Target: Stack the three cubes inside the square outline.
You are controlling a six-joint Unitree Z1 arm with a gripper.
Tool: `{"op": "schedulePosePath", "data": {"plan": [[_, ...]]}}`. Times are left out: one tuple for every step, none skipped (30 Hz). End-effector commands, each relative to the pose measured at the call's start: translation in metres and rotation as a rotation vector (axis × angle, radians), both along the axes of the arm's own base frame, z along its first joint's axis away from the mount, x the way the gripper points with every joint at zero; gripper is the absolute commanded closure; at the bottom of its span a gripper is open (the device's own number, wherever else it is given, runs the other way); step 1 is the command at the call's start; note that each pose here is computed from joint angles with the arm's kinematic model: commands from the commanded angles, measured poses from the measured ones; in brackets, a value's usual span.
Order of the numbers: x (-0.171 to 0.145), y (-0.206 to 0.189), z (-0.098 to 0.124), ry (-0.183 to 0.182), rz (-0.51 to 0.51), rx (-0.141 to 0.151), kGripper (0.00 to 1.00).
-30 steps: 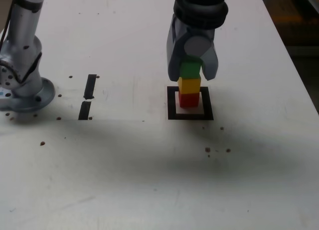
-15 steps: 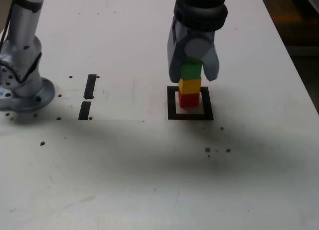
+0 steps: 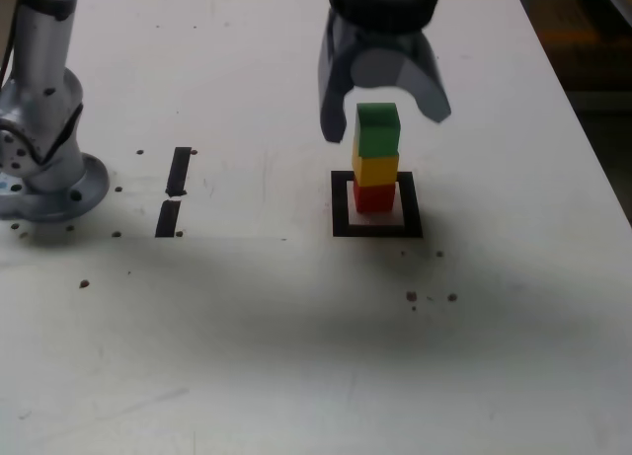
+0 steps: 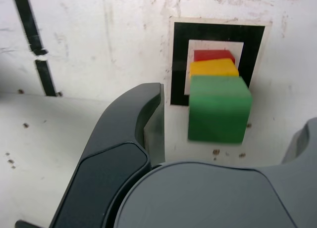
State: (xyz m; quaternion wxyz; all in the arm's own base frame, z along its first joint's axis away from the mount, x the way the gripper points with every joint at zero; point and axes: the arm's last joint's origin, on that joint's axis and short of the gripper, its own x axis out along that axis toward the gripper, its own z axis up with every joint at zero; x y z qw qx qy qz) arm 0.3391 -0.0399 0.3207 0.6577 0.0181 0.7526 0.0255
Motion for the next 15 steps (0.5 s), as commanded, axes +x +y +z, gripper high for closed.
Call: {"op": "schedulePosePath", "data": {"plan": [[-0.012,-0.002,0.021,-0.022,-0.013,-0.004,0.00],[-0.018,-0.002,0.030,-0.030,-0.020,-0.008,0.00],[-0.026,-0.002,0.038,-0.041,-0.027,-0.012,0.00],[-0.035,-0.001,0.047,-0.054,-0.035,-0.016,0.00],[-0.045,-0.001,0.054,-0.067,-0.042,-0.020,0.00],[-0.056,0.001,0.060,-0.080,-0.048,-0.025,0.00],[-0.068,0.002,0.065,-0.090,-0.054,-0.028,0.00],[-0.080,0.003,0.068,-0.096,-0.058,-0.029,0.00],[-0.091,0.005,0.069,-0.096,-0.061,-0.030,0.00],[-0.103,0.006,0.068,-0.092,-0.063,-0.029,0.00],[-0.113,0.008,0.066,-0.082,-0.064,-0.027,0.00],[-0.122,0.010,0.062,-0.069,-0.066,-0.024,0.00],[-0.132,0.011,0.056,-0.050,-0.068,-0.018,0.00],[-0.139,0.013,0.050,-0.036,-0.069,-0.015,0.00],[-0.145,0.014,0.044,-0.022,-0.070,-0.011,0.00]]}}
